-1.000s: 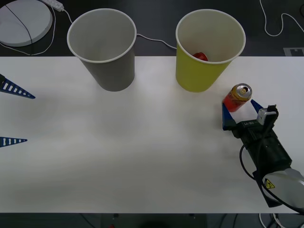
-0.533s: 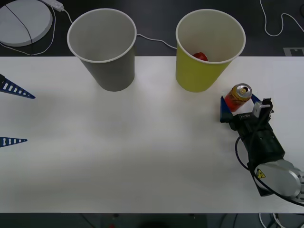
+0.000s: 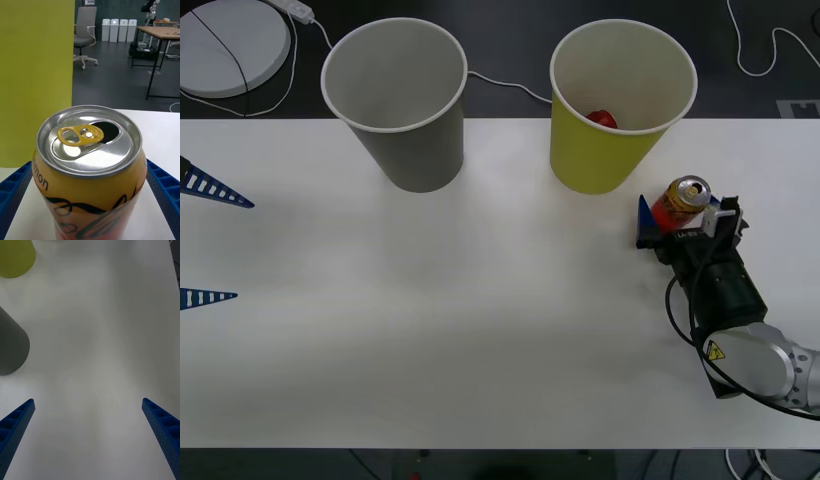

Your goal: Put the can into the green bin and the plastic bottle into the gray bin

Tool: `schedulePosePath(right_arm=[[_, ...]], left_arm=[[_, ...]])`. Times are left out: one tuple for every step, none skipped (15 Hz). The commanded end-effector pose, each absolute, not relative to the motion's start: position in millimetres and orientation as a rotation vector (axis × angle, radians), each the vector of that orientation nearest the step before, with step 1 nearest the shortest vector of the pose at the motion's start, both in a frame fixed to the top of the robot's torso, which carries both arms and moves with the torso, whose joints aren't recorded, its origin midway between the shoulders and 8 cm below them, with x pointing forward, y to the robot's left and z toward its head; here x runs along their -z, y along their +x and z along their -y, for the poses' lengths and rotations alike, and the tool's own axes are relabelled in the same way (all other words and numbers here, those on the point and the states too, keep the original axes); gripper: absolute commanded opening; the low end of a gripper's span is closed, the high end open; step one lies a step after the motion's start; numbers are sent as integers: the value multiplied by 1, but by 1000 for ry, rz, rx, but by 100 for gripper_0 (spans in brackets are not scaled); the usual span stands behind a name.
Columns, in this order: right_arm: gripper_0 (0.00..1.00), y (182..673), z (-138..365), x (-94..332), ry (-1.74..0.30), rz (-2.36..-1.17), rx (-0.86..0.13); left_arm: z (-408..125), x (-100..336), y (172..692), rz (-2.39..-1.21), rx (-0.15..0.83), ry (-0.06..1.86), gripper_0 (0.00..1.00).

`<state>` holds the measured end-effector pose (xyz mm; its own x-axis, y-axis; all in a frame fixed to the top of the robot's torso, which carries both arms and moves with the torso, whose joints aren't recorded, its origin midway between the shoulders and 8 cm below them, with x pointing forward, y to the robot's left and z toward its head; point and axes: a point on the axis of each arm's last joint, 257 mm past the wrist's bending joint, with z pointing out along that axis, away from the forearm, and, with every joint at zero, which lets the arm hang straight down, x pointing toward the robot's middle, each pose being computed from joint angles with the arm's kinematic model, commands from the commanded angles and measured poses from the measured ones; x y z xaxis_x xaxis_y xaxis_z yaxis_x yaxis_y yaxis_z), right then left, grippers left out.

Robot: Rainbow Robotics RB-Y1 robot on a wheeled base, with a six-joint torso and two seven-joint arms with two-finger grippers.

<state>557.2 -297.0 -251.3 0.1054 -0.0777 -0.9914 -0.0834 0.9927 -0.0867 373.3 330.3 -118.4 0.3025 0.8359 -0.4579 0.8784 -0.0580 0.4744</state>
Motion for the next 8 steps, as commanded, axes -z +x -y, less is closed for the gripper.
schedulePosePath(right_arm=[[100,560,296,252,-133,-1468,0],[100,561,295,252,-134,-1469,0],[76,561,295,252,-135,-1469,0],[38,561,295,252,-137,-1469,1],[0,561,295,252,-139,-1469,2],[0,561,294,252,-141,-1469,3],[0,561,295,252,-144,-1470,4],[0,562,293,251,-146,-1469,1]], left_arm=[[-330,118,373,-1527,78,1881,100],[-330,118,373,-1527,78,1881,100],[-330,118,373,-1527,78,1881,100],[-330,118,373,-1527,78,1881,100],[-330,118,373,-1527,78,1881,100],[-330,118,373,-1527,78,1881,100],[-330,118,373,-1527,78,1881,100],[-330,118,373,-1527,78,1881,100]])
